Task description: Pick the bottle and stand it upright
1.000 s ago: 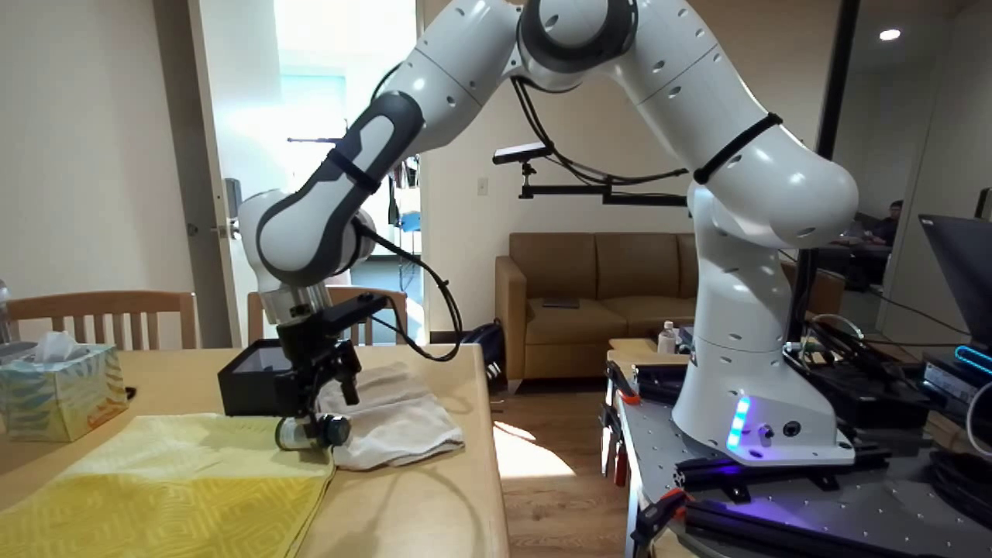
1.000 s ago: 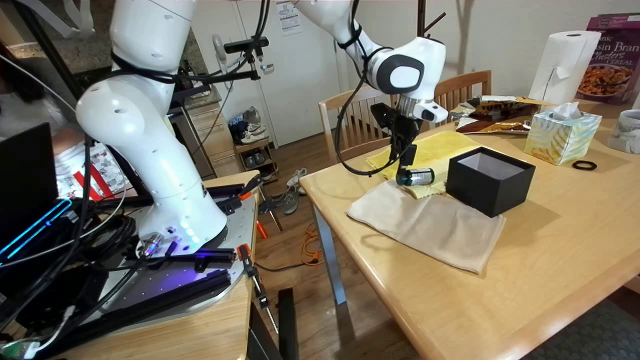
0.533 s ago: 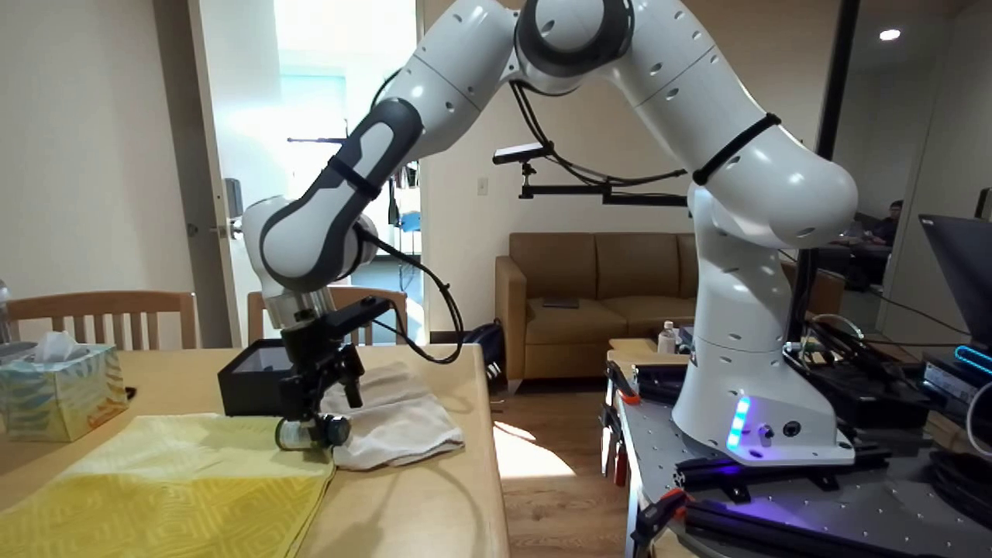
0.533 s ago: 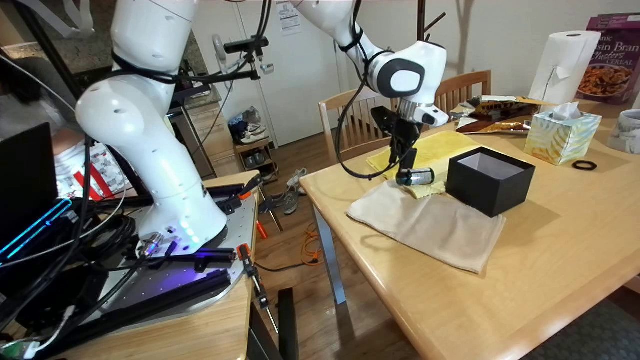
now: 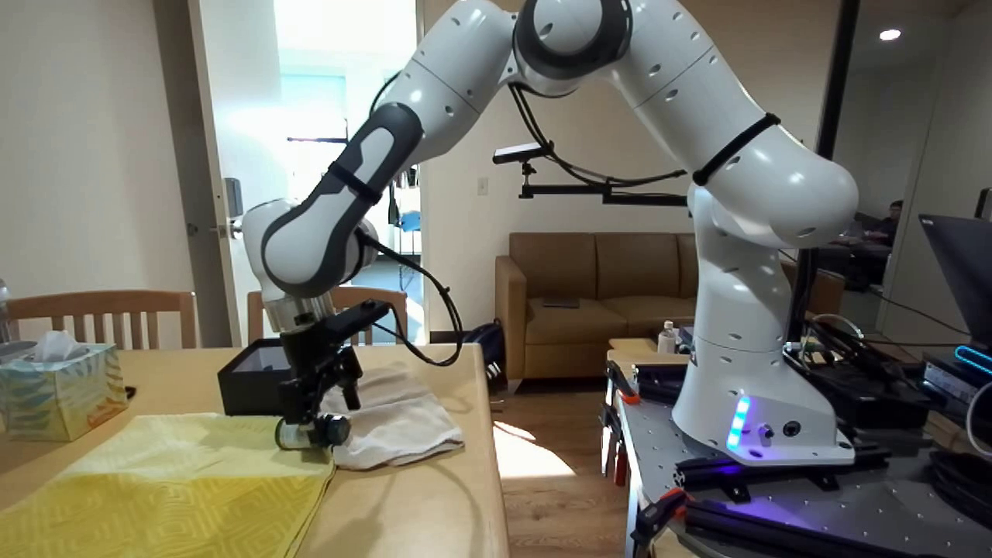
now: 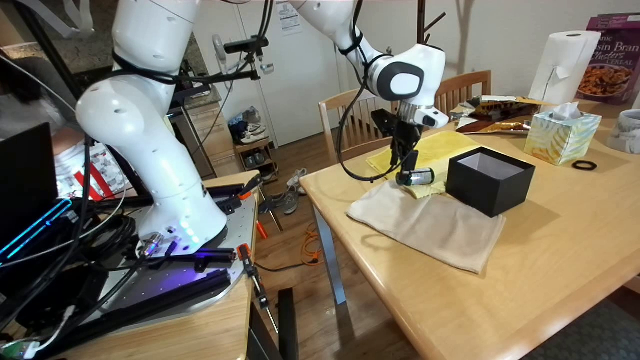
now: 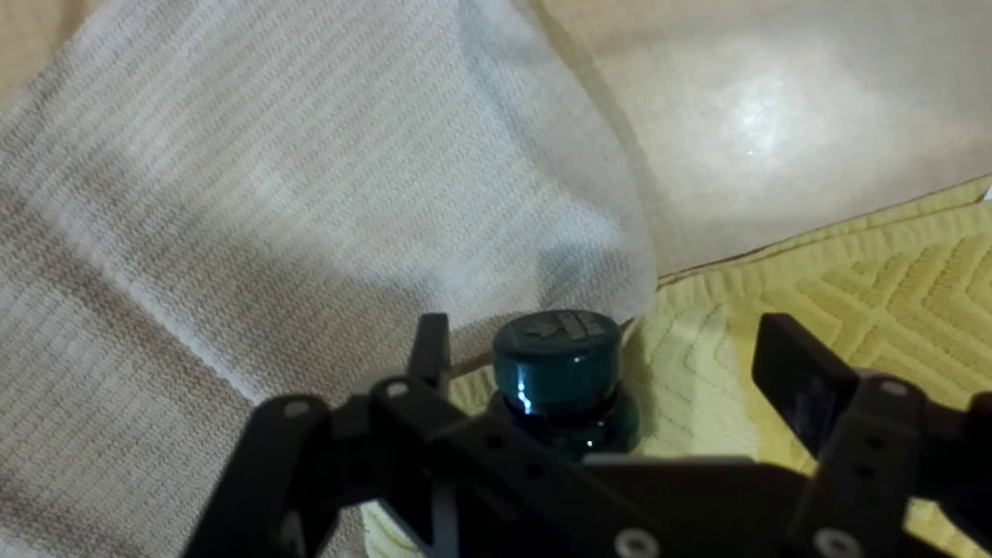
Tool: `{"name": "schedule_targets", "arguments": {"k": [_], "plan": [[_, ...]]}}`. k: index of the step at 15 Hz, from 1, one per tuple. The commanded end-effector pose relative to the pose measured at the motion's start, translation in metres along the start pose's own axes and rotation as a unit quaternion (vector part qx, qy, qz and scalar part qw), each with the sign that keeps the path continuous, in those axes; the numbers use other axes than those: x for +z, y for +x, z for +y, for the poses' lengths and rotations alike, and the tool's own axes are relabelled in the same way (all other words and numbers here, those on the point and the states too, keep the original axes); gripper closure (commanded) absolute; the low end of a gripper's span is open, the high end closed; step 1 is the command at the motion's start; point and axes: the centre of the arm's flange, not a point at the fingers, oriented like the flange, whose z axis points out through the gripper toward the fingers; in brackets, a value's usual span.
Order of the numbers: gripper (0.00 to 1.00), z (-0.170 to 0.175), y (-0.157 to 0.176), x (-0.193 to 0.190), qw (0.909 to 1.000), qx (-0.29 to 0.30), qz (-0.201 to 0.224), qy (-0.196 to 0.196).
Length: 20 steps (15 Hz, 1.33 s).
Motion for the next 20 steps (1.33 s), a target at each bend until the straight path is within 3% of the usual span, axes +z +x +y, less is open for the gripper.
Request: {"name": "schedule_targets", "arguments": {"k": [1,6,7,9,17,18,20], "plan": [[0.0,0.003,0.009,0.017,0.9993,-0.012,0.024,-0.025],[0.02,0.007,0.013,0.038,0.999,-0.019,0.033,-0.025],[0.26,0.007,0.014,0.04,0.9989,-0.019,0.033,-0.028],[0.31,0.007,0.013,0.044,0.9989,-0.02,0.034,-0.026],[0.84,0.002,0.014,0.041,0.999,-0.021,0.035,-0.017],[0.39,0.002,0.014,0.041,0.999,-0.019,0.035,-0.02],[0.41,0.003,0.014,0.041,0.9992,-0.02,0.031,-0.017]]}}
